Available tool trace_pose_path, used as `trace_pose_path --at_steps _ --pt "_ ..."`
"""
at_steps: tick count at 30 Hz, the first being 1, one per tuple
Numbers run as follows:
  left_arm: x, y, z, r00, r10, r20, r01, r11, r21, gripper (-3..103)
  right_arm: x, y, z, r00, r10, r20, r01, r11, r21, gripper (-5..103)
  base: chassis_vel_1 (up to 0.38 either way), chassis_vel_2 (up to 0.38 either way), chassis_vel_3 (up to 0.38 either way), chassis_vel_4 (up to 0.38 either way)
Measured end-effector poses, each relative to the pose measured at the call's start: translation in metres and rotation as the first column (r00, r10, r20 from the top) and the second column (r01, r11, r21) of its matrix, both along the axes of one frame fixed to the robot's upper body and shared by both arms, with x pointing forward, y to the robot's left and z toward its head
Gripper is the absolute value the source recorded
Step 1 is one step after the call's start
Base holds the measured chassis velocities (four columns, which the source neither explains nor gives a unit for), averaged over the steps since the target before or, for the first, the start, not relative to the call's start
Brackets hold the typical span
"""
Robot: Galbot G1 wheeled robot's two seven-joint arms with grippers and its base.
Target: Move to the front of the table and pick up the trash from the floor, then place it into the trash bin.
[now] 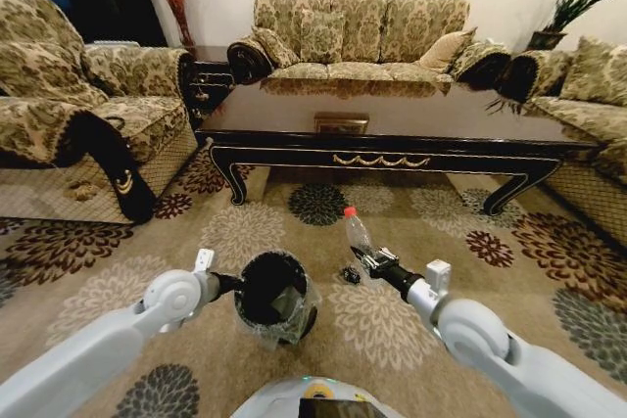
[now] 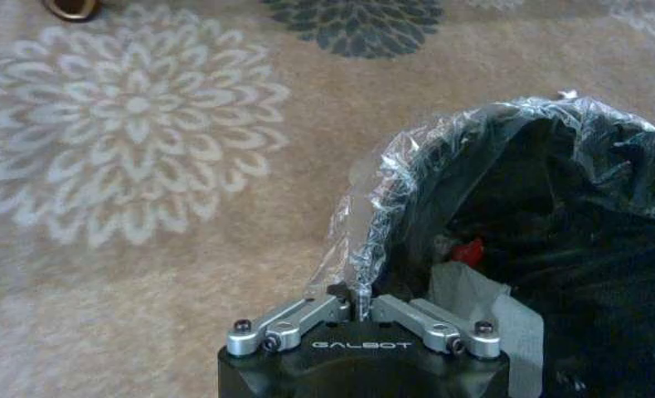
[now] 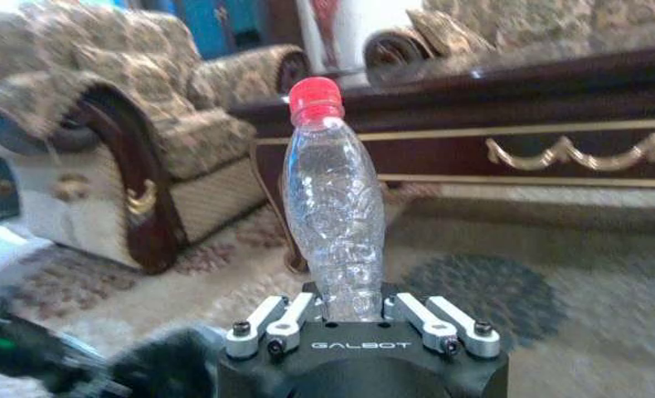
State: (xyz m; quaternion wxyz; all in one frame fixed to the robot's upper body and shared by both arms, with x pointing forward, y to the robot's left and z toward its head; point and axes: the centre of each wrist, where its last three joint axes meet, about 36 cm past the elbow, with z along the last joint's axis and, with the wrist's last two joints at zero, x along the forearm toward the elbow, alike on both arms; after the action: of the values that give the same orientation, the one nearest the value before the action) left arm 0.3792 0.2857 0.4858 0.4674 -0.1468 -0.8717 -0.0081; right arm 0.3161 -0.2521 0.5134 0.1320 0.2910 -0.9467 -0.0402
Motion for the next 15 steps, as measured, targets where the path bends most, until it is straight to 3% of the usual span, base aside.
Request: trace_pose_path --at_steps 5,15 --pt "0.027 -0.036 0.011 0.999 -0.036 -0.005 0.036 0.998 -0.055 0 -0.011 0.009 0.02 0.997 0.06 0.047 -0.063 0.996 0.056 24 0.0 0.0 0.0 0.0" --pt "0.051 -0.09 0.014 0.992 -0.118 -0.038 0.116 0.992 -0.045 0 -0.027 0.023 0.027 0.989 0.142 0.037 -0.145 0.984 0.107 24 0.0 0.0 0.0 0.0"
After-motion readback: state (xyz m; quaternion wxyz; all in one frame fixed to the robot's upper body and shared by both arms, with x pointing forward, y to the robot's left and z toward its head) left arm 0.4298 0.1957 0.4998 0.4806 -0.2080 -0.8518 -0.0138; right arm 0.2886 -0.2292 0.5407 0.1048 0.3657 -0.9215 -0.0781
